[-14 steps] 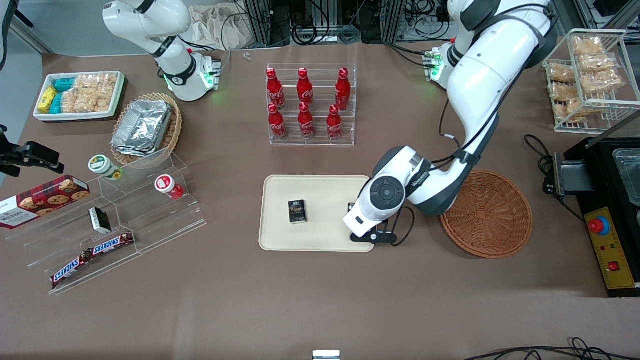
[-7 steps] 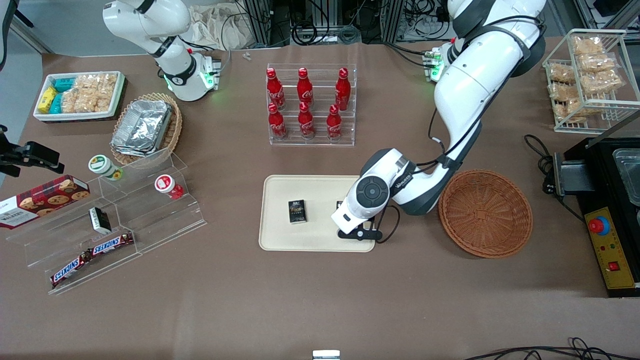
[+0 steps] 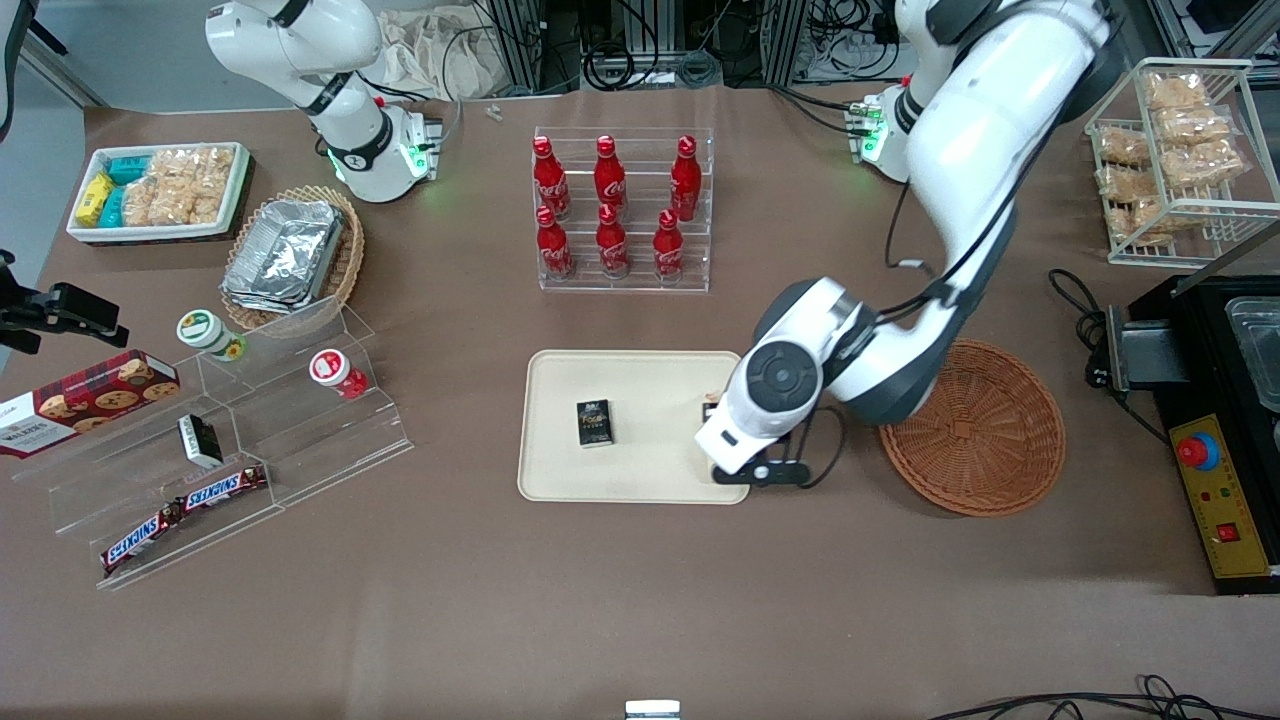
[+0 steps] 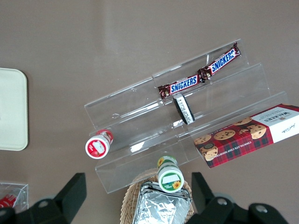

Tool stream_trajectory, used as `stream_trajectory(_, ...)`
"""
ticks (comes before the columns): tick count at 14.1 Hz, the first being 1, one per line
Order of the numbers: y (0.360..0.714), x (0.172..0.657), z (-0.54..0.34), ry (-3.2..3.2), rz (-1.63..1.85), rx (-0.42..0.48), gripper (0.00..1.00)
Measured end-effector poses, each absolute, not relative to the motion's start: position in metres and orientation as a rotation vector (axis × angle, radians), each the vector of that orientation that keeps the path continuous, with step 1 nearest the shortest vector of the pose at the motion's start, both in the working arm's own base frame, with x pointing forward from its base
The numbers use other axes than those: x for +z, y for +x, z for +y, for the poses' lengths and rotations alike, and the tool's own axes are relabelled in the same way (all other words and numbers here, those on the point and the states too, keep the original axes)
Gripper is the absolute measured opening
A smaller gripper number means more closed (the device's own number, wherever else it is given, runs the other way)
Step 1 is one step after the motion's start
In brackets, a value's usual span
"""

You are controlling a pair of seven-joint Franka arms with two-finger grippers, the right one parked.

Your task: Place sandwich from basket to tray

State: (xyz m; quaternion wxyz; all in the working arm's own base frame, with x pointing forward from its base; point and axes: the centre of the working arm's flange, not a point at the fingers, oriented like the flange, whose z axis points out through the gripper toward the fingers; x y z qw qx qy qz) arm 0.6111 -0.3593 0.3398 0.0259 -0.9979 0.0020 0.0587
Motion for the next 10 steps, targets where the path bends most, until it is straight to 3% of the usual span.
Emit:
stream_trajectory(2, 0.611, 0.39, -0.318, -3.05, 0.047, 0.131, 0.99)
stream_trajectory(6, 0.607, 0.448, -0.213, -2.989, 0.095, 0.058, 1.0)
stream_trajectory(10, 0.615, 0.483, -0.109, -3.049, 0.187, 0.079, 1.0)
